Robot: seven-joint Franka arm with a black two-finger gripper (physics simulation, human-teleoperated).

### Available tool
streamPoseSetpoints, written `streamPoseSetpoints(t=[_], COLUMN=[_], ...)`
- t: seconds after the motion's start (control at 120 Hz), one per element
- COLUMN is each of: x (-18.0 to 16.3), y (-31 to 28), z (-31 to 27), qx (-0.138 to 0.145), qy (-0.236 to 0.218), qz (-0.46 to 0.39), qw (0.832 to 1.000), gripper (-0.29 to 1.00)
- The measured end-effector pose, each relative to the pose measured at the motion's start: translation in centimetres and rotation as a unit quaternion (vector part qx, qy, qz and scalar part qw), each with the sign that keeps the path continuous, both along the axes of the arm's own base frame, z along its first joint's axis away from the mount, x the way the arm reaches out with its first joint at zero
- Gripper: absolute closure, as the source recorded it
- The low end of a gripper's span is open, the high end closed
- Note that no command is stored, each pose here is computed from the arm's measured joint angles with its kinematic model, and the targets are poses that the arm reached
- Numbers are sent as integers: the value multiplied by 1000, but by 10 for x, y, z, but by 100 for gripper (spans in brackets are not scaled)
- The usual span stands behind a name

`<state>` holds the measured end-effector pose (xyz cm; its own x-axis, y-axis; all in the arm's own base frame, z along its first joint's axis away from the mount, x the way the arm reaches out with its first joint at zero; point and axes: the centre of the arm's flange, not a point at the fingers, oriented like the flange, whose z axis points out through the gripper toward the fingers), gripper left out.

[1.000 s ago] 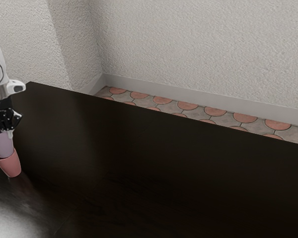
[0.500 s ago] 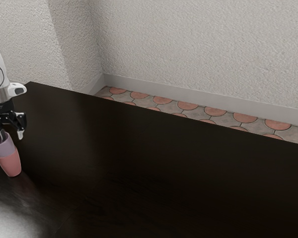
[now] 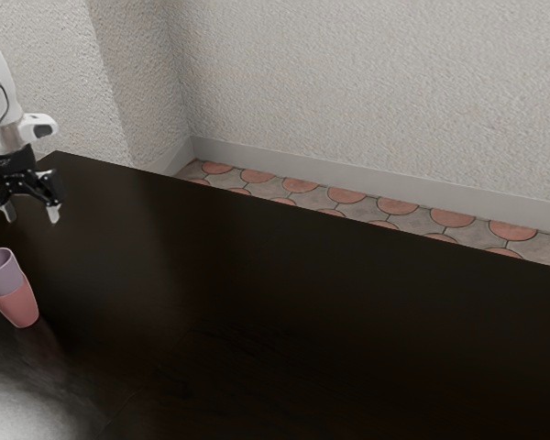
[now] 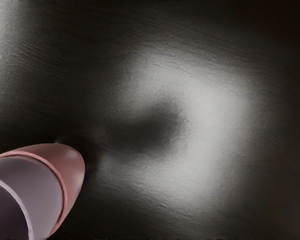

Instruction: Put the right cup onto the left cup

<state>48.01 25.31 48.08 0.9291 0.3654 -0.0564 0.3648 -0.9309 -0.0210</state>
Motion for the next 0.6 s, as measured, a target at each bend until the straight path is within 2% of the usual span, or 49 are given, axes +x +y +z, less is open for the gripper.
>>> streamPoseSetpoints(t=[0.1, 0.317, 0.467, 0.6], x=[11, 42, 49, 50], y=[-36, -180, -227, -245], z=[21, 52, 68, 73], qx=[-4, -15, -14, -10], qy=[-6, -2, 1, 5], qz=[-35, -172, -214, -231], qw=[999, 985, 977, 973], gripper=[1, 1, 0, 0])
